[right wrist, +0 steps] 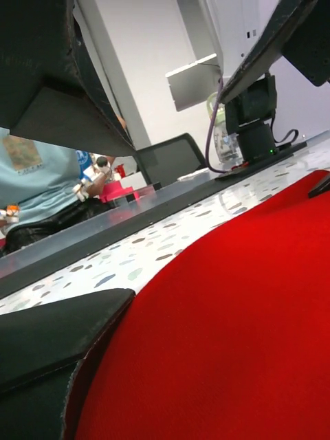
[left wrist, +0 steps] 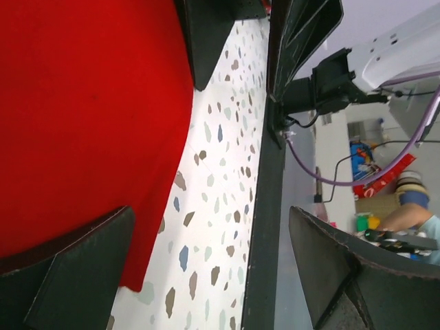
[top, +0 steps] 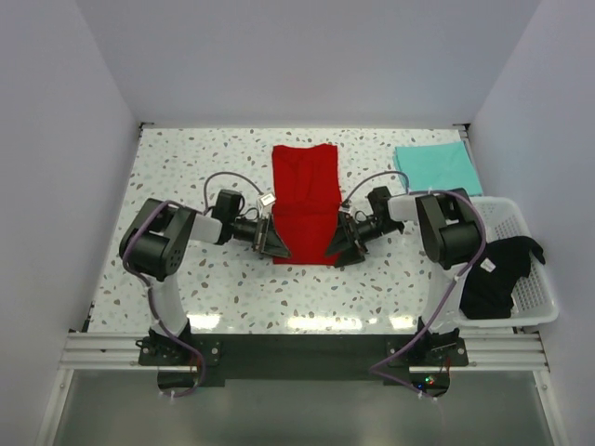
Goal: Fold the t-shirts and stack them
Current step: Fold the tshirt
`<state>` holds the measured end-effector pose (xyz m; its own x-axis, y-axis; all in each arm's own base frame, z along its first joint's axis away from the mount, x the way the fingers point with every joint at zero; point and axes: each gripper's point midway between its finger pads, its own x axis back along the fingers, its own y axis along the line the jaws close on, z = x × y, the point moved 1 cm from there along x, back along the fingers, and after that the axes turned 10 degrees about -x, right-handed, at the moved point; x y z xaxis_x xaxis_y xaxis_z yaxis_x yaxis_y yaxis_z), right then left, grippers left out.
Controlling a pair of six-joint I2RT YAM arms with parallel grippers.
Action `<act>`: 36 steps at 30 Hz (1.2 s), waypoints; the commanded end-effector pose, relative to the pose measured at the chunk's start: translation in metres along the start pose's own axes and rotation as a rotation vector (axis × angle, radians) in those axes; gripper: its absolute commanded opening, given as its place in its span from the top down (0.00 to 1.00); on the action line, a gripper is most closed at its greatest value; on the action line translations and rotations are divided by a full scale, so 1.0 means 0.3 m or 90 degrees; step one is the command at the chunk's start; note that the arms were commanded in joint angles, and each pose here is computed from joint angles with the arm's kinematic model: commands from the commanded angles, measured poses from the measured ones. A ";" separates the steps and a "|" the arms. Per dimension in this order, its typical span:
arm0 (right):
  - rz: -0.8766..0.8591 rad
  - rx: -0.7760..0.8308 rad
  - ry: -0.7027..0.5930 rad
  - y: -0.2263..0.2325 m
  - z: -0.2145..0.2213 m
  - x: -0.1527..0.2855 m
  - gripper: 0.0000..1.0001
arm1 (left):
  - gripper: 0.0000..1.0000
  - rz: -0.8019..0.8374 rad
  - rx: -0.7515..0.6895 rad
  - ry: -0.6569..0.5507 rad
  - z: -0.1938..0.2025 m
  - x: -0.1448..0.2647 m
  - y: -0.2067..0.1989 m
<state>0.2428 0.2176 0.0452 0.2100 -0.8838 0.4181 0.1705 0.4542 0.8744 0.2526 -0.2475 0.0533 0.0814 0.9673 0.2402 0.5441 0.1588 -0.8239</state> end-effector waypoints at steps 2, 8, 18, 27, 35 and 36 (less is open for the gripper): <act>0.065 0.031 -0.017 -0.039 0.039 0.022 0.19 | 0.00 -0.053 -0.019 0.030 0.087 0.032 0.021; 0.106 0.240 -0.054 0.184 0.096 0.155 0.20 | 0.00 -0.180 -0.337 0.045 -0.035 0.155 -0.106; 0.425 0.916 -0.294 0.449 -0.028 0.501 0.01 | 0.00 -0.374 -0.982 0.001 -0.257 0.371 -0.407; 0.399 1.183 -0.025 0.302 0.066 0.261 0.01 | 0.00 -0.221 -1.069 0.215 -0.067 0.118 -0.258; 0.452 1.206 0.064 0.015 0.002 0.122 0.29 | 0.39 -0.194 -1.099 0.310 0.041 0.007 -0.085; 0.456 1.215 0.054 0.013 -0.016 0.113 0.34 | 0.42 -0.187 -1.098 0.321 0.069 0.001 -0.066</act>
<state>0.2202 0.1783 0.0557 -0.0650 -0.5736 0.8165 -0.9936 -0.0384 -0.1060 0.2105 -0.2366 0.0590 -0.0736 0.7348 0.6742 0.7916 -0.3681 0.4877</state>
